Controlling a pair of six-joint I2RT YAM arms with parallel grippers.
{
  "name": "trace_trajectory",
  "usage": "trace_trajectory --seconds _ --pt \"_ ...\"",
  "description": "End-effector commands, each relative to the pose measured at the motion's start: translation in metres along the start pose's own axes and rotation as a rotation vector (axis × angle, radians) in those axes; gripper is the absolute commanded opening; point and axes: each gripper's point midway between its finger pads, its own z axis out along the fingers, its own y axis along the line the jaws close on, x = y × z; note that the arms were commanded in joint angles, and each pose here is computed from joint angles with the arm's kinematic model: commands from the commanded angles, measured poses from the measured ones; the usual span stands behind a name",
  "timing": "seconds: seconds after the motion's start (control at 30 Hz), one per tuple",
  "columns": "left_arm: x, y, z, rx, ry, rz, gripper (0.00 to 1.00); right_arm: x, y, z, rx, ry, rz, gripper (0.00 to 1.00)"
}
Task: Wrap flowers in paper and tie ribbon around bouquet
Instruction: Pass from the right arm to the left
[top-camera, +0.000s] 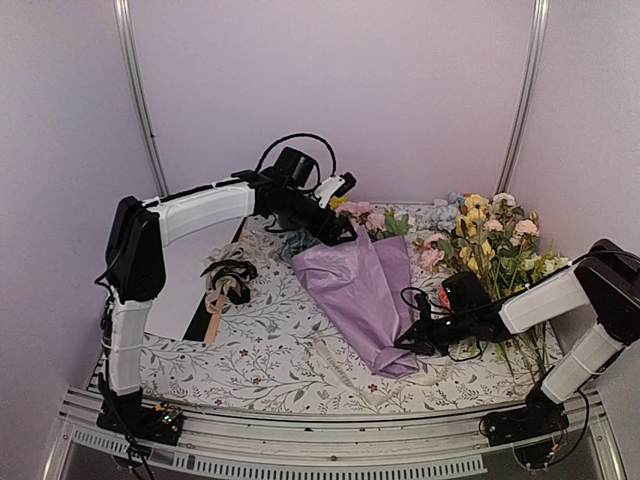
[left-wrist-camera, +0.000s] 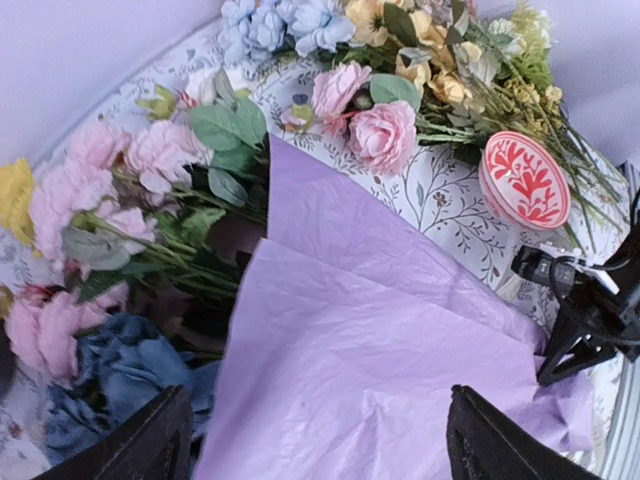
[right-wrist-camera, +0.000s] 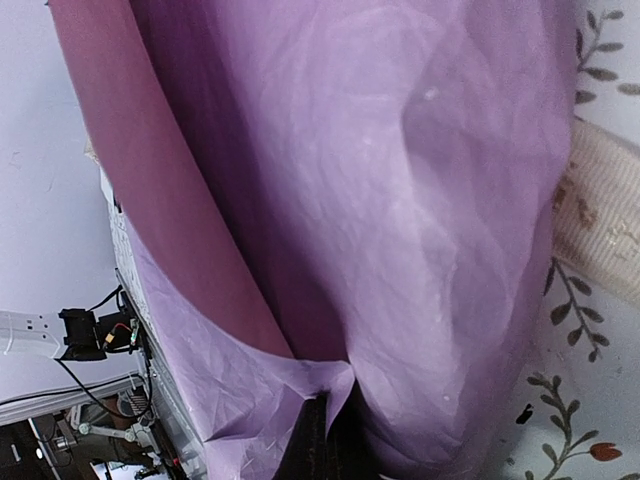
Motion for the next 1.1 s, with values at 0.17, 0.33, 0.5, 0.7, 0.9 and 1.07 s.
trace_trajectory --seconds 0.17,0.33,0.5,0.7,0.9,1.07 --pt "0.003 0.005 0.028 0.087 -0.049 0.293 0.93 0.022 -0.032 0.006 0.110 0.071 0.053 0.00" --pt "0.002 0.021 0.053 0.043 -0.040 0.301 0.78 0.023 -0.032 0.005 0.115 0.075 0.048 0.00" --pt "0.007 0.031 0.061 0.003 -0.021 0.300 0.72 0.023 -0.033 0.004 0.120 0.078 0.051 0.00" --pt "0.003 -0.006 0.059 0.165 -0.069 0.281 0.00 0.024 -0.035 0.007 0.123 0.089 0.051 0.00" --pt "-0.027 -0.045 0.069 0.175 -0.166 0.320 0.00 0.026 -0.033 0.012 0.118 0.110 0.046 0.00" --pt "-0.013 -0.040 0.100 0.074 -0.115 0.298 0.00 0.024 -0.029 0.011 0.113 0.102 0.040 0.00"
